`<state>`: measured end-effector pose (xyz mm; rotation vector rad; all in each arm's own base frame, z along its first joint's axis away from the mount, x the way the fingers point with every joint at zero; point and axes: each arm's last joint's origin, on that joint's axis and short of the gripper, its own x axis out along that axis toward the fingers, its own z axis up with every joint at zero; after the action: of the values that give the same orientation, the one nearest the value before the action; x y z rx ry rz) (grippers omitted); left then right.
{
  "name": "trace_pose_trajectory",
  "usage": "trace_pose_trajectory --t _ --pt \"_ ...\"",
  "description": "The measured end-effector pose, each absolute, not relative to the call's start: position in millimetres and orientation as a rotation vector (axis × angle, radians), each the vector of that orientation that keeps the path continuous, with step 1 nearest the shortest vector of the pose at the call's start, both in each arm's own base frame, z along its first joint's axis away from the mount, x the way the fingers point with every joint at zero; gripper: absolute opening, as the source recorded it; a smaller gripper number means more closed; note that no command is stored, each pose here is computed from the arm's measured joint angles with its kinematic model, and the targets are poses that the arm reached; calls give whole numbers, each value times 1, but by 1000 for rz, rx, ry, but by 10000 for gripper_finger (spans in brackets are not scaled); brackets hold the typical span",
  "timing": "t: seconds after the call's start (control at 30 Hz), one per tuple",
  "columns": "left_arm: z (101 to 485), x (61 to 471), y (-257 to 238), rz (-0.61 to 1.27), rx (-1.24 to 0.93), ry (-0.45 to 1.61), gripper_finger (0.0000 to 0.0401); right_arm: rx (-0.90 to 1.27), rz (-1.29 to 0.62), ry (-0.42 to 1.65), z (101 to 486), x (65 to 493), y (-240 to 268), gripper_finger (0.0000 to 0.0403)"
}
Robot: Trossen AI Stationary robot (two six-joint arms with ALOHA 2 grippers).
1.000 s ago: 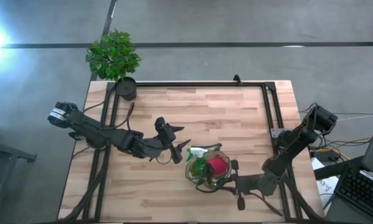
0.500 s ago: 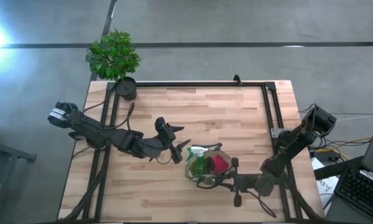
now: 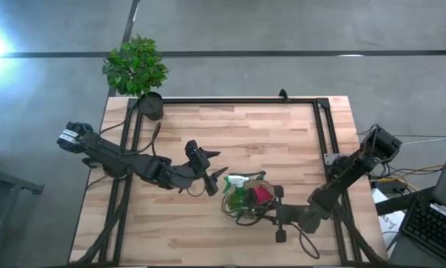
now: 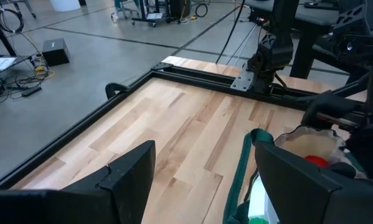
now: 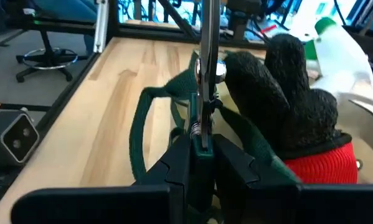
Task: Pick & Place Garden tools in Gardening bag
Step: Put the green shear scissors into the gardening bag
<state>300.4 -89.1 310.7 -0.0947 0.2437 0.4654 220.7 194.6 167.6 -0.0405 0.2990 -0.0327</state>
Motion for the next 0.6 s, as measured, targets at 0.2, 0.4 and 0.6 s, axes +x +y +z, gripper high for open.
trace_pose_trajectory --t 0.2,0.4,0.6 --pt "311 300 -89 465 -95 244 278 -14 -47 335 163 219 193 37" --pt "311 300 -89 463 -95 244 278 24 -41 372 160 218 193 37" --pt "311 300 -89 460 -104 244 278 32 -41 382 159 217 192 37"
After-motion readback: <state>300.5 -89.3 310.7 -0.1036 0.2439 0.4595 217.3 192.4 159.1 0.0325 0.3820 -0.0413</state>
